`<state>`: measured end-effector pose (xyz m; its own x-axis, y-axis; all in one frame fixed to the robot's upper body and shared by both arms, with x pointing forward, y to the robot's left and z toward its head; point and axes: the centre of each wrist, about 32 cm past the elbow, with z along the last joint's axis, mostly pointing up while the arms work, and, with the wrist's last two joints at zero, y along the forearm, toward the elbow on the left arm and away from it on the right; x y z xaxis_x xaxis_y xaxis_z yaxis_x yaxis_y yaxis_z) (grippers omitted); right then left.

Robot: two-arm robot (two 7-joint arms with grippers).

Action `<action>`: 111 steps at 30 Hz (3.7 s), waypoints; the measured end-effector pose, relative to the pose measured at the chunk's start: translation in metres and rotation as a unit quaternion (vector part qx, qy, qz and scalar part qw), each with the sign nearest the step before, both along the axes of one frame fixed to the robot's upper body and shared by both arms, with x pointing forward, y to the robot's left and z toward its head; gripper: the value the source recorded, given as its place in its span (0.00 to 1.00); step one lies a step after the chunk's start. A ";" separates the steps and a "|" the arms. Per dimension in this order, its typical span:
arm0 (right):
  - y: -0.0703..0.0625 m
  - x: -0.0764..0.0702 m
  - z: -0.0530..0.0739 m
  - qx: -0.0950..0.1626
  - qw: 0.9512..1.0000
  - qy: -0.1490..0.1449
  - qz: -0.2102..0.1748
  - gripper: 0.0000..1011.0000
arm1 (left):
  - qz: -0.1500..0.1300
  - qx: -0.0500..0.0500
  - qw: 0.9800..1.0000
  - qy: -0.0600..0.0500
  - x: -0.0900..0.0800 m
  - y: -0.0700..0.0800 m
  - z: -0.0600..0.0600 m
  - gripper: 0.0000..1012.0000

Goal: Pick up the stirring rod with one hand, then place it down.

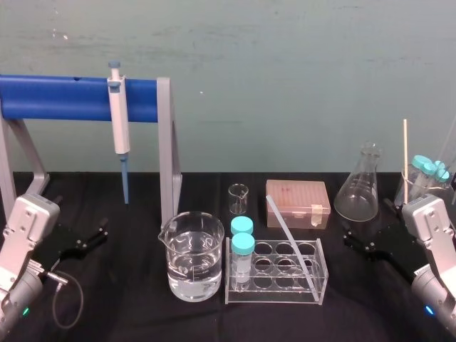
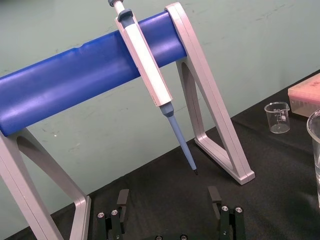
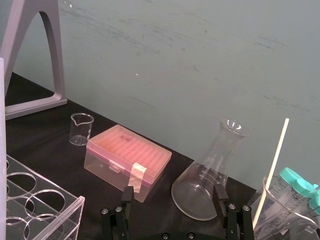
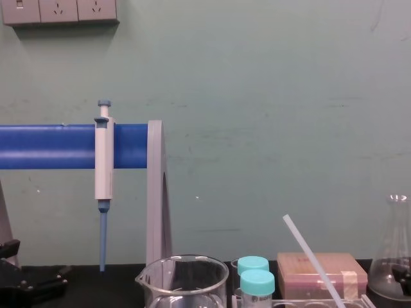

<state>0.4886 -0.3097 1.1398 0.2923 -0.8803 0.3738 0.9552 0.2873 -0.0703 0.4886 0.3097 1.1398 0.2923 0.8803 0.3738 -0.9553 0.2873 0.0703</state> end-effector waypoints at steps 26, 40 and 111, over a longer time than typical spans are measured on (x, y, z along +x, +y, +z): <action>0.000 0.000 0.000 0.000 1.000 0.000 0.000 0.99 | 0.000 0.000 1.000 0.000 0.000 0.000 0.000 0.99; 0.000 0.000 0.000 0.000 1.000 0.000 0.000 0.99 | 0.000 0.000 1.000 0.000 0.000 0.000 0.000 0.99; 0.020 0.048 0.004 0.194 0.939 0.041 0.281 0.99 | 0.000 0.000 1.000 0.000 0.000 0.000 0.000 0.99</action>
<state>0.5362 -0.2901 1.1433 0.7649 -0.6440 0.0132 0.6414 0.7634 0.0762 0.4886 0.3097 1.1398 0.2923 0.8803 0.3737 -0.9553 0.2873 0.0703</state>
